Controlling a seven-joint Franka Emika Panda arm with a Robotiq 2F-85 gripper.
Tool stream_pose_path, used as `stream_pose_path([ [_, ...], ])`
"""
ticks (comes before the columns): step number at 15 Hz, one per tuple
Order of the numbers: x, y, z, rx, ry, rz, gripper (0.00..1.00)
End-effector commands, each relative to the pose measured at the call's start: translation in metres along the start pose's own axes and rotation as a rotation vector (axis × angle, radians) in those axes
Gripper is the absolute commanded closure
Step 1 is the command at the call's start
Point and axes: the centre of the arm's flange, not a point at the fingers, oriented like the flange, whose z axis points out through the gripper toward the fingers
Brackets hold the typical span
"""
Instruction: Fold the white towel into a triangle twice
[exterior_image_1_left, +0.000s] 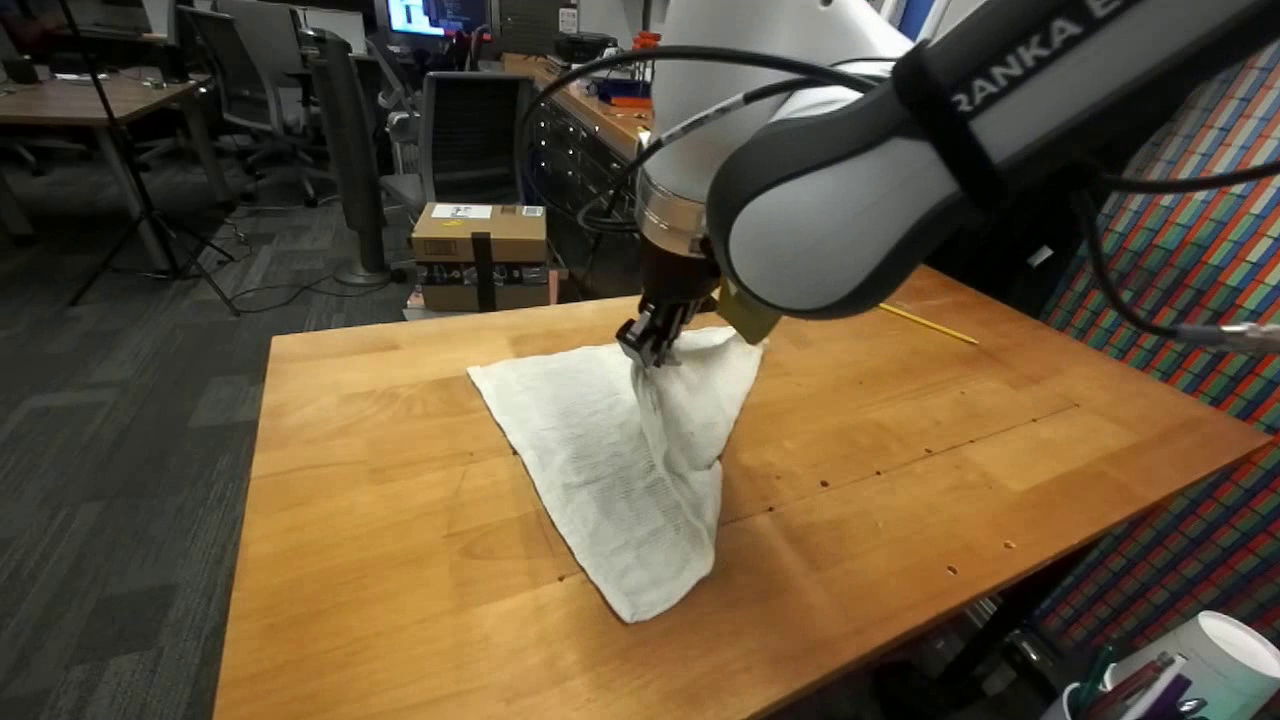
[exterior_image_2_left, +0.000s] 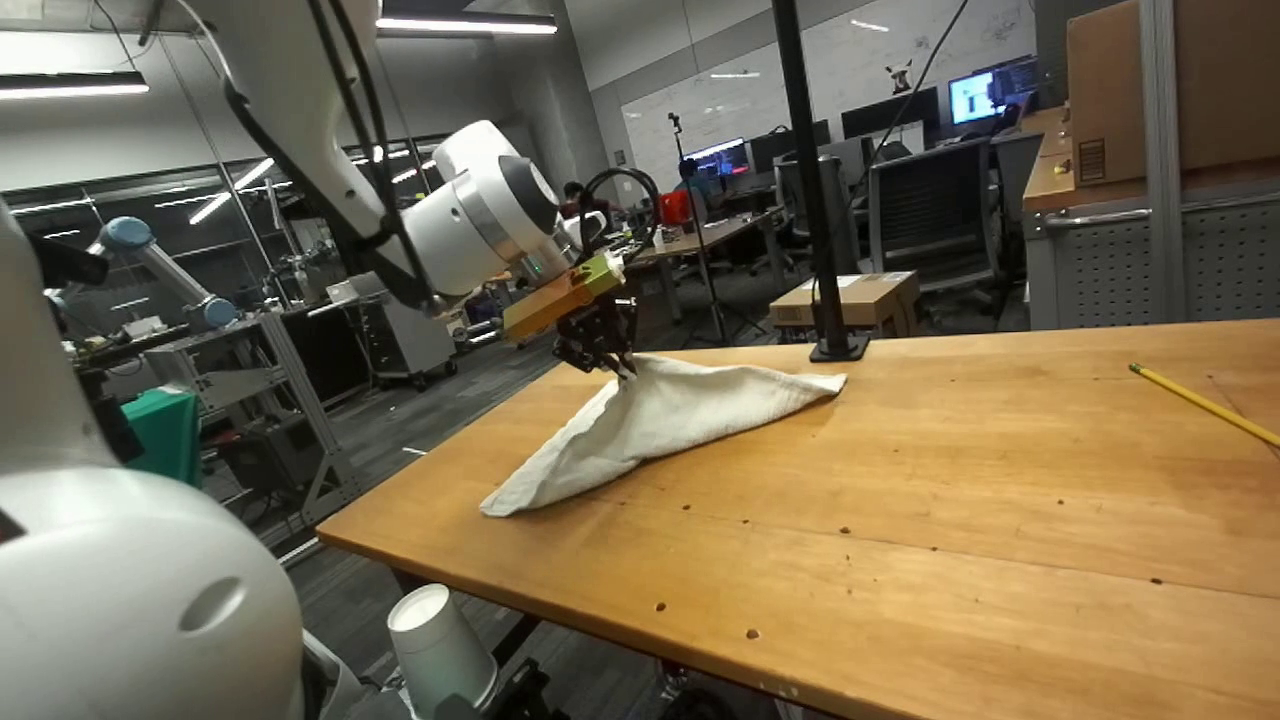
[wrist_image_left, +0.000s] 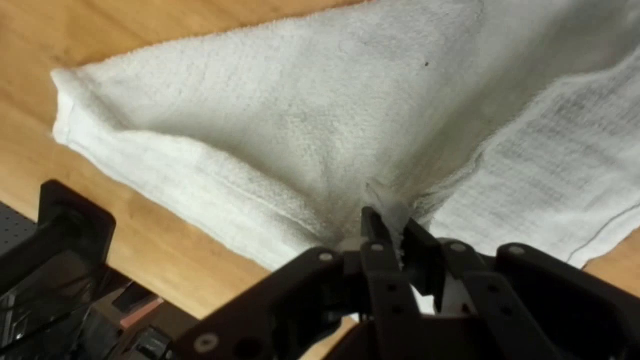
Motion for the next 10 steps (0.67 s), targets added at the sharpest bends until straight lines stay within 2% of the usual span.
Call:
stream_pose_path([
  [1,0.068,-0.001,0.026,-0.020,0.057,-0.001,0.91],
  [5,0.099,-0.028,0.048,0.015,0.069,-0.017,0.91],
  [10,0.121,-0.101,0.055,0.067,0.075,-0.106,0.91],
])
